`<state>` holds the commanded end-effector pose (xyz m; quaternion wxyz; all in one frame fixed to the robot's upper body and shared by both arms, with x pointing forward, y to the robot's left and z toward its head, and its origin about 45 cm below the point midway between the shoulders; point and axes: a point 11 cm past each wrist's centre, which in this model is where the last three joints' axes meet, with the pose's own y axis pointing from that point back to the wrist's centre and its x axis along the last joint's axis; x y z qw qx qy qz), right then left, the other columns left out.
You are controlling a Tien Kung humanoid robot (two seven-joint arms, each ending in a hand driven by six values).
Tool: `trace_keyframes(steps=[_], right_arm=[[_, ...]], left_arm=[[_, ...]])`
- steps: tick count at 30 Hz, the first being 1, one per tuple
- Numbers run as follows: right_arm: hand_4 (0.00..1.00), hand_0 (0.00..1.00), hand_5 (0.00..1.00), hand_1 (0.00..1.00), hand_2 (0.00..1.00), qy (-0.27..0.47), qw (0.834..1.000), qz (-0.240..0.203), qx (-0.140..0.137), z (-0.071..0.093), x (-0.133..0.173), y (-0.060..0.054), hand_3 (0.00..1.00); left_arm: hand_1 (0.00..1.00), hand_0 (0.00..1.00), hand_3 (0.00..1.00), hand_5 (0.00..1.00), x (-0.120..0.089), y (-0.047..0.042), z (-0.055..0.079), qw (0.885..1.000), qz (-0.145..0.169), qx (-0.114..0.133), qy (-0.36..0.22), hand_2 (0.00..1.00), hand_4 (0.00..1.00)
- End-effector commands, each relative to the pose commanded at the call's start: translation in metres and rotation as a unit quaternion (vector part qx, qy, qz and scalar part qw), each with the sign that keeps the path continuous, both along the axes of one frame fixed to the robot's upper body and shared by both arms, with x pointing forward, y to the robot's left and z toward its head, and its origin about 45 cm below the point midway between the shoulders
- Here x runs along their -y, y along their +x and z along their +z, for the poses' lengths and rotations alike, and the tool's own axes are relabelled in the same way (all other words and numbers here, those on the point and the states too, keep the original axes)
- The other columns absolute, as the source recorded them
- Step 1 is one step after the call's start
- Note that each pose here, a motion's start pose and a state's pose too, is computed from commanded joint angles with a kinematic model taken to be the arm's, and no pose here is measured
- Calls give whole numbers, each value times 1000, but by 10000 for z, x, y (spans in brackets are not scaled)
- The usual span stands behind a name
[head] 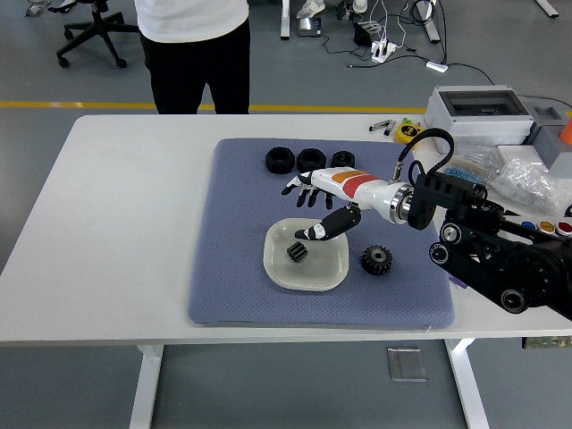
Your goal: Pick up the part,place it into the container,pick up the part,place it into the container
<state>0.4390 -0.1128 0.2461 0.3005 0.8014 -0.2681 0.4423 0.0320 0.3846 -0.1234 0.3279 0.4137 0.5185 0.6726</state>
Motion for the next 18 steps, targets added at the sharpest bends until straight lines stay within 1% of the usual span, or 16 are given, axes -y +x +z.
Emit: trace_keyframes(steps=[1,2,6,8,11,13,14,18], right_arm=[[998,479,381,642,813,1,1000,-1,0,-3,5,1,898],[998,540,399,675,843,2,1000,-2,1,-2,12,4,922],[998,540,399,675,843,1,1000,-8,5,38,71,24,922],[998,550,399,674,832,-2,1000,-13,7,65,141,39,903],[998,550,399,674,832,-15,1000,-22,9,80,294,55,903],[998,550,399,674,832,-33,999,-30,4,49,441,55,903],[998,558,390,679,807,-41,999,-34,2,33,504,53,875],[998,558,390,679,807,-59,997,-50,-5,-73,776,41,875]], left_arm=[[951,974,676,693,1,-1,0,1000,0,0,0,928,646],[951,974,675,693,2,-2,-1,1000,0,0,0,928,646],[951,974,675,693,7,-17,-3,1000,2,-2,-1,928,646],[951,975,675,694,7,-26,-4,1000,2,-2,-1,928,646],[951,975,675,694,8,-37,-6,1000,4,-3,-1,928,646],[951,975,675,694,7,-50,-6,1000,7,-3,-1,928,646],[951,975,673,694,7,-52,-7,1000,7,-3,-2,928,645],[951,975,673,694,12,-67,-9,1000,9,-4,-2,928,645]])
